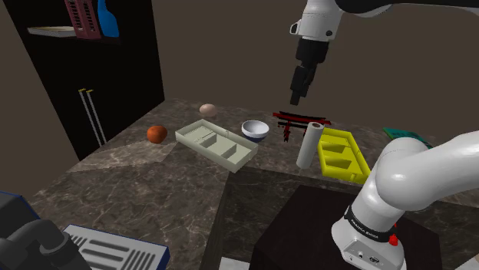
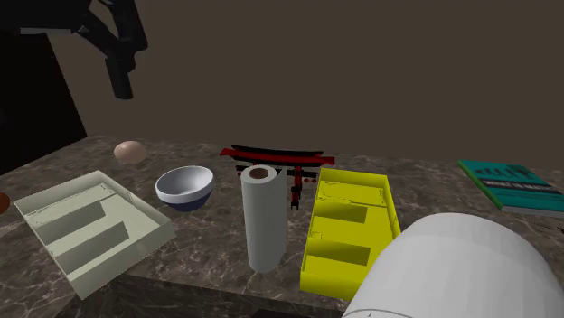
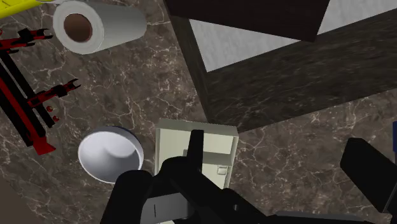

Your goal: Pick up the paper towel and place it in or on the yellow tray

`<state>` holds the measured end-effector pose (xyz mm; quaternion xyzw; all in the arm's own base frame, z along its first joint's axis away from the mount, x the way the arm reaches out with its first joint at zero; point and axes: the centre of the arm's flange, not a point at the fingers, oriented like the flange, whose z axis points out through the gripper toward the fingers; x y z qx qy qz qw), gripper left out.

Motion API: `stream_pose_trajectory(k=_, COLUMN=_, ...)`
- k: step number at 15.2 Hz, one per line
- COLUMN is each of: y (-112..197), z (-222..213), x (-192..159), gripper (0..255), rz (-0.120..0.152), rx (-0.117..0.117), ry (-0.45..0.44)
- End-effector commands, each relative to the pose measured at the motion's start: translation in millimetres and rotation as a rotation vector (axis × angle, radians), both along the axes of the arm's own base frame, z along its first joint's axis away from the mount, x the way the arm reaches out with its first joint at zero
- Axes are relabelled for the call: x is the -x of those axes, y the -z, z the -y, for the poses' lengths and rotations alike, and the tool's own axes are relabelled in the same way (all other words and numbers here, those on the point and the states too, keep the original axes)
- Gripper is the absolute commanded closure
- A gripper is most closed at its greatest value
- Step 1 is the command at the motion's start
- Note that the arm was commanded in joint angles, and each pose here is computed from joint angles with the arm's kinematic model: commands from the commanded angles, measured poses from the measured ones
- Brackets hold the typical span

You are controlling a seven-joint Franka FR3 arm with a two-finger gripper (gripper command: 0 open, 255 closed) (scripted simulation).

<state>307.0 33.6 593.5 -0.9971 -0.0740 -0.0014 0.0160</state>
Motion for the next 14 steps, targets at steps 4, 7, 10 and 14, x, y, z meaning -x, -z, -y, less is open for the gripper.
stream_pose_trajectory(k=4, y=24, z=29, x=4, gripper=0, rz=0.01, rx=0.013, ry=0.006)
stream_pose_trajectory(k=7, y=47, z=59, x=8, gripper=0, rz=0.02, rx=0.026, ry=0.011)
stream_pose_trajectory(k=10, y=71, z=89, x=13, gripper=0, rz=0.03, rx=0.039, ry=0.017)
stream_pose_trajectory(k=14, y=101, z=130, x=18, gripper=0, rz=0.044, rx=0.057, ry=0.024)
